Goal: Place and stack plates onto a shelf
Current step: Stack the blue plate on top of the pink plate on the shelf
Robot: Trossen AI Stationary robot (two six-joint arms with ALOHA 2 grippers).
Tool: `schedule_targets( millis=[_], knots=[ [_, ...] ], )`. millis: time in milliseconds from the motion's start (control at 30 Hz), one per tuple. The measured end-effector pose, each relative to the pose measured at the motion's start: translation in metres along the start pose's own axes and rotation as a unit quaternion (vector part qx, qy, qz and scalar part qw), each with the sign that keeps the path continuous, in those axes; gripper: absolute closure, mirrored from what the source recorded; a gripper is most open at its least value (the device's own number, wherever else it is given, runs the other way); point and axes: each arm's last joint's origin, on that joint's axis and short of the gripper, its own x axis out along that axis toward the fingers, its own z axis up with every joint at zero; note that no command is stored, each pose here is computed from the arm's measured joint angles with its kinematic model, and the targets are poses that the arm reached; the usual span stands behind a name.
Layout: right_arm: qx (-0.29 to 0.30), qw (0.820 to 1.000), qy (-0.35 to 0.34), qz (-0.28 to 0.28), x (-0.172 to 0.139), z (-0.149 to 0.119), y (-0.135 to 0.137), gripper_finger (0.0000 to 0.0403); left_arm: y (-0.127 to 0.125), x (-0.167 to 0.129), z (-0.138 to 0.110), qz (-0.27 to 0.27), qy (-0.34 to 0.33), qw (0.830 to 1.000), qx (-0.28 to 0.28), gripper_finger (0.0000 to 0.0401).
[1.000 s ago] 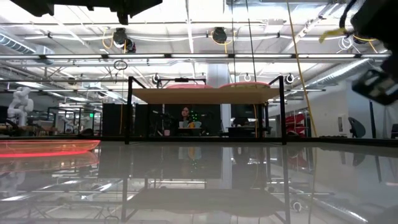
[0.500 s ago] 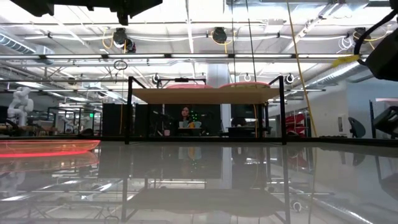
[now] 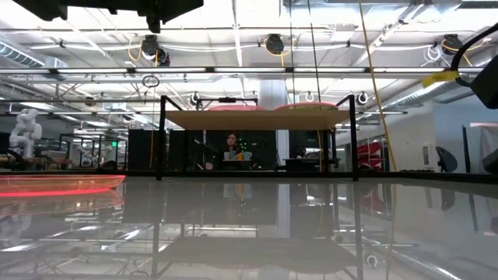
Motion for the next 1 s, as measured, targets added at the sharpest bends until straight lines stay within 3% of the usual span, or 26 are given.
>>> schedule_targets(
  millis=[167, 433, 767, 1000],
  knots=[
    [-0.004, 1.000, 0.007, -0.007, 0.001, -0.001, -0.002, 0.0302, 0.000, 0.000, 0.000, 0.000, 0.001, 1.000, 0.000, 0.0240],
    [-0.013, 1.000, -0.003, 0.006, -0.005, -0.001, 0.001, 0.0395, 0.000, 0.000, -0.001, 0.000, 0.003, 1.000, 0.003, 0.0240],
    [-0.048, 0.998, -0.041, 0.031, -0.015, 0.005, 0.007, 0.0402, 0.000, 0.000, -0.001, 0.000, 0.003, 1.000, 0.003, 0.0240],
    [-0.083, 0.984, -0.159, 0.004, -0.031, 0.025, 0.004, 0.0402, 0.000, 0.000, -0.001, 0.000, 0.003, 1.000, 0.003, 0.0240]
  ],
)
